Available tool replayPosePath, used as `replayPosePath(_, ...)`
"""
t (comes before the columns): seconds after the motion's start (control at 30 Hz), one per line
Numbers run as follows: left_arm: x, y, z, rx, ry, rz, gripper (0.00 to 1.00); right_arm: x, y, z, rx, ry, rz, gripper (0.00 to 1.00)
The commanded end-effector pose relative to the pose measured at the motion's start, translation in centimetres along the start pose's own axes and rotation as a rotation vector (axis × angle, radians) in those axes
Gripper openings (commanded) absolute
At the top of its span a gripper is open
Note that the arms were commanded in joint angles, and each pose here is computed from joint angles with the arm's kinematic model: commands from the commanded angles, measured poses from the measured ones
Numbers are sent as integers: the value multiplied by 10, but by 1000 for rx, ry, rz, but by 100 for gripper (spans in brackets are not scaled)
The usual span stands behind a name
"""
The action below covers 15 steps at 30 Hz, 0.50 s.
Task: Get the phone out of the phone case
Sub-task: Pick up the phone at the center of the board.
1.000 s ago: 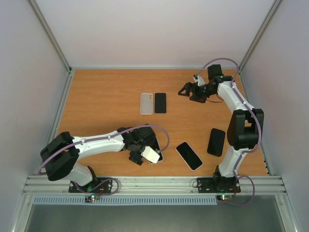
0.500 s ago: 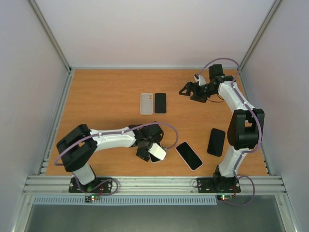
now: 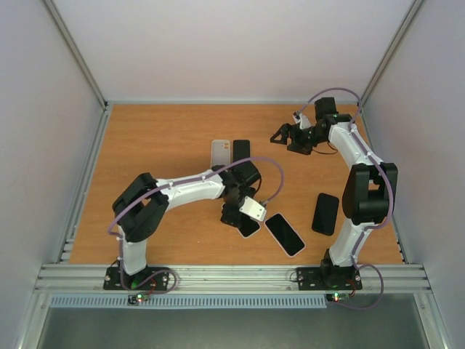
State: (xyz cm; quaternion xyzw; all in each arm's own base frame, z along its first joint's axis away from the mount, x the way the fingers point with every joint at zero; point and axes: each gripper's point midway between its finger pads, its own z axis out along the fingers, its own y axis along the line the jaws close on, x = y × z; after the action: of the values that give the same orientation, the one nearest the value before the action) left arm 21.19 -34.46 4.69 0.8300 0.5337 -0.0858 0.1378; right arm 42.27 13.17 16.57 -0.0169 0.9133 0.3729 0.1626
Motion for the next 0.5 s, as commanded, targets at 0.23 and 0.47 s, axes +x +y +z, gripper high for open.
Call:
replayPosePath(0.23, 1, -10, -13, 262, -38, -102, 99, 4, -4, 2, -24, 9, 20, 98)
replayPosePath(0.47, 9, 1, -4, 277, -18, -129, 99, 4, -2, 3, -35, 10, 21, 99)
